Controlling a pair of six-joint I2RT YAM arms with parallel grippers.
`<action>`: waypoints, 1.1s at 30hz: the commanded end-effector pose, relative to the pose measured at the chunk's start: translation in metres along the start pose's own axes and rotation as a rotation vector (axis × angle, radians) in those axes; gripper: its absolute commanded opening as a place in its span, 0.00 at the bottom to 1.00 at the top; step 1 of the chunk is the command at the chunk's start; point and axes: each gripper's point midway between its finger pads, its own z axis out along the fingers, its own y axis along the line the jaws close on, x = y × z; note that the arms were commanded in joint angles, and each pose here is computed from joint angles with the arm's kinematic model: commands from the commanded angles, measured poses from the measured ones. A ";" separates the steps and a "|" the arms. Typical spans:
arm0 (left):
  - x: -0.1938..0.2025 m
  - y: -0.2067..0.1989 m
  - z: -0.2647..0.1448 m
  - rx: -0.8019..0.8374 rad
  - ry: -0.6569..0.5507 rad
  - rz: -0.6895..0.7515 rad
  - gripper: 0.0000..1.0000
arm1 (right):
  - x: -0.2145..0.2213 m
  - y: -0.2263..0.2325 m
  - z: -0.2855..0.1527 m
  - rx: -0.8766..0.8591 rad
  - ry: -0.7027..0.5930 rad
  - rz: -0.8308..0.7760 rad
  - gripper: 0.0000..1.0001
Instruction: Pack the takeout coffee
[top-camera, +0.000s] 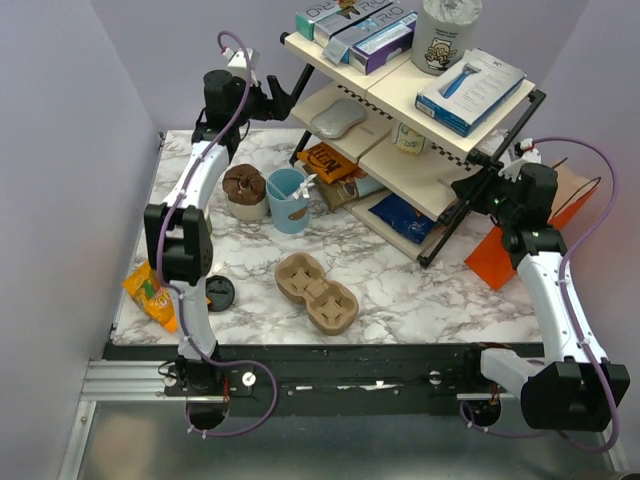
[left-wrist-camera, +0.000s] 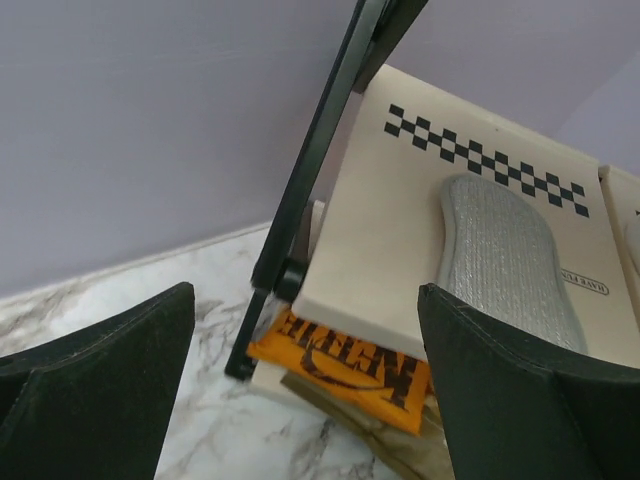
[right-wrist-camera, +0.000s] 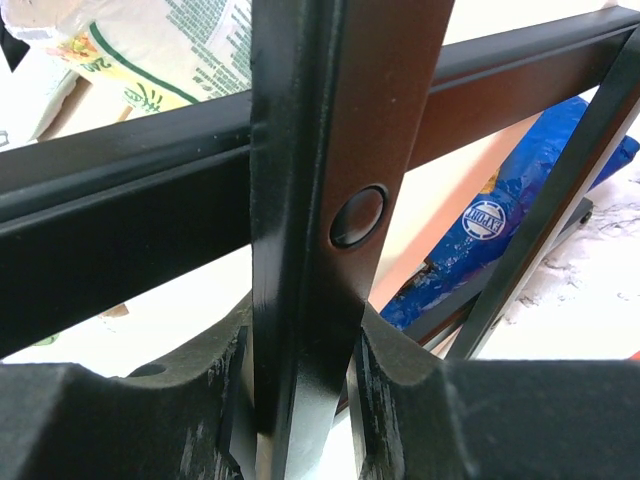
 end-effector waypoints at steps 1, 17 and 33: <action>-0.007 -0.008 0.040 0.155 -0.073 0.050 0.99 | -0.017 0.006 0.004 -0.052 -0.052 -0.177 0.08; 0.020 -0.004 0.116 -0.125 -0.165 0.246 0.50 | -0.010 0.012 0.001 -0.090 -0.038 -0.174 0.07; -0.003 0.010 0.018 -0.360 -0.237 0.236 0.00 | -0.055 0.032 0.025 -0.148 -0.089 -0.189 0.02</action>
